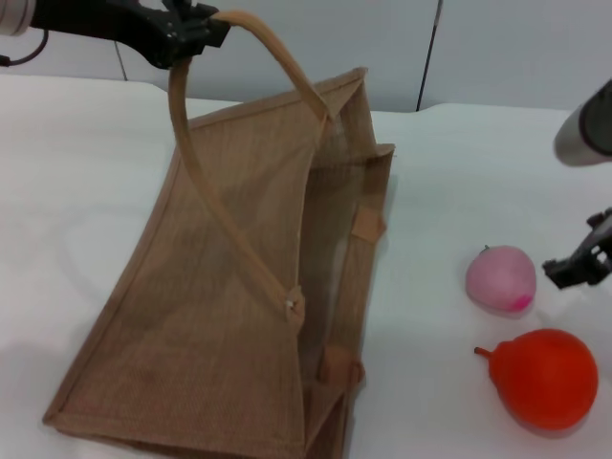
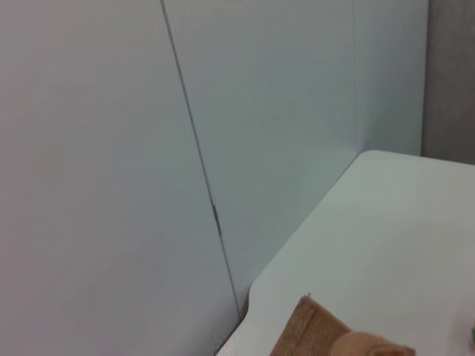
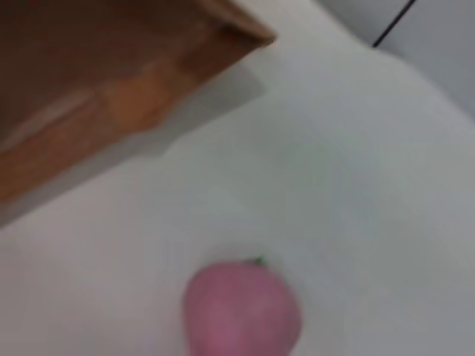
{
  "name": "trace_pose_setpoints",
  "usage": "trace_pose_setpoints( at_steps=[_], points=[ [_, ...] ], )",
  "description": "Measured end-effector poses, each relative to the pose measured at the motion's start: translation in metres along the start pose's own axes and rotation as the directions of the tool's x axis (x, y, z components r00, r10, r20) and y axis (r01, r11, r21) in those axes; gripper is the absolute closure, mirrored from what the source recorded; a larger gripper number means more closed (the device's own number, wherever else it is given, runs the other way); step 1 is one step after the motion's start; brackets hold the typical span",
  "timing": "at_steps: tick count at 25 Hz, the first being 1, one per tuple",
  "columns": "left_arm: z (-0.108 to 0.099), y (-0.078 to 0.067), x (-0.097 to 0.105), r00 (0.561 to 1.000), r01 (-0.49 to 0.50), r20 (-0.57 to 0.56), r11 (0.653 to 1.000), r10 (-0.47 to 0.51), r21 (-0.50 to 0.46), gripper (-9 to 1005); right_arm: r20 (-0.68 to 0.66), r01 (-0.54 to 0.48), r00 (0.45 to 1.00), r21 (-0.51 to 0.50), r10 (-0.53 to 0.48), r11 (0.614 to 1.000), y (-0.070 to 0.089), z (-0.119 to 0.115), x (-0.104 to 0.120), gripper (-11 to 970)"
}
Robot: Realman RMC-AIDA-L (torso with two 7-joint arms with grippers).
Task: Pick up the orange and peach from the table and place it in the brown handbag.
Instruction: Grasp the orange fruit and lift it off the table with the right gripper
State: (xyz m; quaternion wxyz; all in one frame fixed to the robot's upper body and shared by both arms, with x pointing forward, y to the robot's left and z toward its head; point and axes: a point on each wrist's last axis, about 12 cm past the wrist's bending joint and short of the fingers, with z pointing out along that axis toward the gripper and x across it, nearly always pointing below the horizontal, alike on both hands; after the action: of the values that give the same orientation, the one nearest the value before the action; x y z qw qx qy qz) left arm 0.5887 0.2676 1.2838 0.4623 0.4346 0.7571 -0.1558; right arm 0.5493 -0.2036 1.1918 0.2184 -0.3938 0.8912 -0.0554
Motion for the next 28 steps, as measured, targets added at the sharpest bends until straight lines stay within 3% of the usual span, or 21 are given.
trace_pose_setpoints(
  at_steps=[8,15,28],
  points=[
    [0.0,0.002,0.006,0.999,0.009,-0.031,1.0,-0.01,-0.013,872,-0.055,0.079,0.995,-0.091,-0.085,0.993,0.026,-0.016,-0.01,199],
    [0.001,0.005,0.01,0.998,0.018,-0.056,0.999,-0.02,-0.031,874,-0.13,0.115,0.983,-0.127,-0.131,0.985,0.038,-0.016,-0.01,196],
    [0.005,0.007,0.018,0.996,0.044,-0.074,0.999,-0.046,-0.025,874,-0.204,0.112,0.968,-0.179,-0.149,0.977,0.045,-0.012,-0.002,198]
  ],
)
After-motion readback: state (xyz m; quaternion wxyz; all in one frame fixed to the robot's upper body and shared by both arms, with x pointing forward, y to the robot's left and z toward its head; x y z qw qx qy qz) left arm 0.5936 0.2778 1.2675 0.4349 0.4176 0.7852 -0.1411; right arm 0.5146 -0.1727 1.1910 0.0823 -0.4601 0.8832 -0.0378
